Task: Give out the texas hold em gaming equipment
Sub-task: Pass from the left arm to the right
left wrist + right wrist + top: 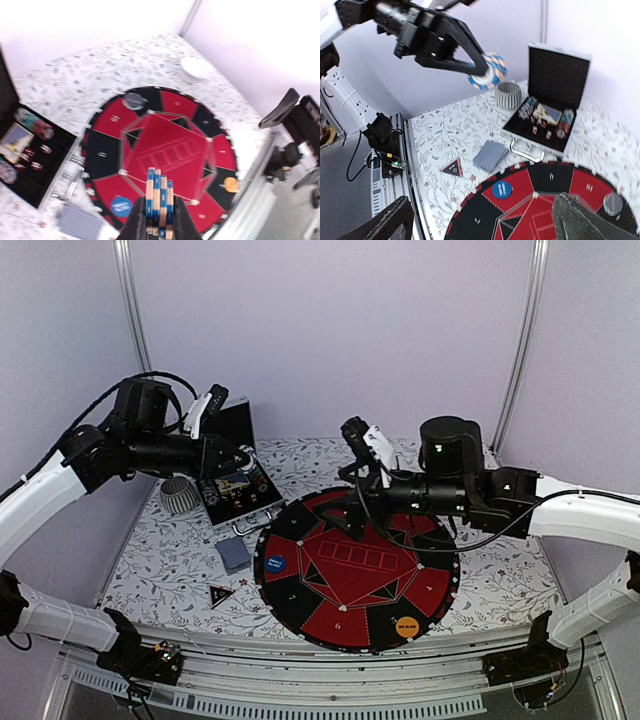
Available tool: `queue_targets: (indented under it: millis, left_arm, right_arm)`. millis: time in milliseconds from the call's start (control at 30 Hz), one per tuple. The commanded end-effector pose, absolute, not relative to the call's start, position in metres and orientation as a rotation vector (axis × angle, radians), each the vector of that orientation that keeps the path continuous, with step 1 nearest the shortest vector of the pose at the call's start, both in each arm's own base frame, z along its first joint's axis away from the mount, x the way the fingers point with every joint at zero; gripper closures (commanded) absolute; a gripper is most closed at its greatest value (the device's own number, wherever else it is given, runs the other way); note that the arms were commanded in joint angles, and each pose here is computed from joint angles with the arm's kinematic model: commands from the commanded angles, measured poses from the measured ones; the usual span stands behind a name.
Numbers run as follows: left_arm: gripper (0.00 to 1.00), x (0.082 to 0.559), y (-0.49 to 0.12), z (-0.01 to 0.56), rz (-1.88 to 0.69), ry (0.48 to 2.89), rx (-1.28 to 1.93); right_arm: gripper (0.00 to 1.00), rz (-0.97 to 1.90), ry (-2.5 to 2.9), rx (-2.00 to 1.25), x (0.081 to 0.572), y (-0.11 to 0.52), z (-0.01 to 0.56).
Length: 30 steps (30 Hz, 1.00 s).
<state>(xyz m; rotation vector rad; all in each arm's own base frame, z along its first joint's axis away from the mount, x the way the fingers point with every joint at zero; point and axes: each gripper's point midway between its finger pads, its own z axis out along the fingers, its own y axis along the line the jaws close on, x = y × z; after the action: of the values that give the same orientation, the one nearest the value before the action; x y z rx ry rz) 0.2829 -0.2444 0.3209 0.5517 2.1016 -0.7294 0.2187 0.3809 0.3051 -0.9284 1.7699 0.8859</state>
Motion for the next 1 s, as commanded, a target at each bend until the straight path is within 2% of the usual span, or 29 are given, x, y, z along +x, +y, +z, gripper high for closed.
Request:
queue_targets:
  millis: [0,167,533,600,667,700,800,900,967]
  left_arm:
    - [1.00,0.248,-0.271,0.340,-1.075,2.047,0.519]
    - [1.00,0.228,-0.283,0.342,-1.204,2.032,0.570]
    - [1.00,0.209,-0.284,0.336,-1.283,2.018,0.621]
    - [1.00,0.208,-0.283,0.334,-1.273,2.025,0.625]
    - [1.00,0.208,-0.282,0.334,-1.267,2.026,0.628]
    - [1.00,0.208,-0.282,0.335,-1.265,2.023,0.631]
    - [1.00,0.209,-0.282,0.334,-1.254,2.026,0.636]
    - [1.00,0.213,-0.283,0.330,-1.238,2.039,0.631]
    - [1.00,0.213,-0.284,0.329,-1.246,2.040,0.633]
  right_arm:
    - [0.02,0.668,1.357,-1.034,0.219,0.427,0.352]
    - [0.01,0.502,1.099,-1.246,0.201,0.484,0.344]
    - [0.02,0.436,1.009,-1.301,0.215,0.525,0.338]
    - [0.16,0.422,1.005,-1.303,0.217,0.527,0.337]
    - [0.35,0.408,1.004,-1.303,0.218,0.528,0.337]
    - [0.40,0.400,1.004,-1.303,0.219,0.527,0.337]
    - [0.48,0.371,1.012,-1.289,0.224,0.525,0.339]
    - [0.61,0.356,1.018,-1.279,0.226,0.523,0.341]
    - [0.65,0.342,1.025,-1.278,0.228,0.522,0.339]
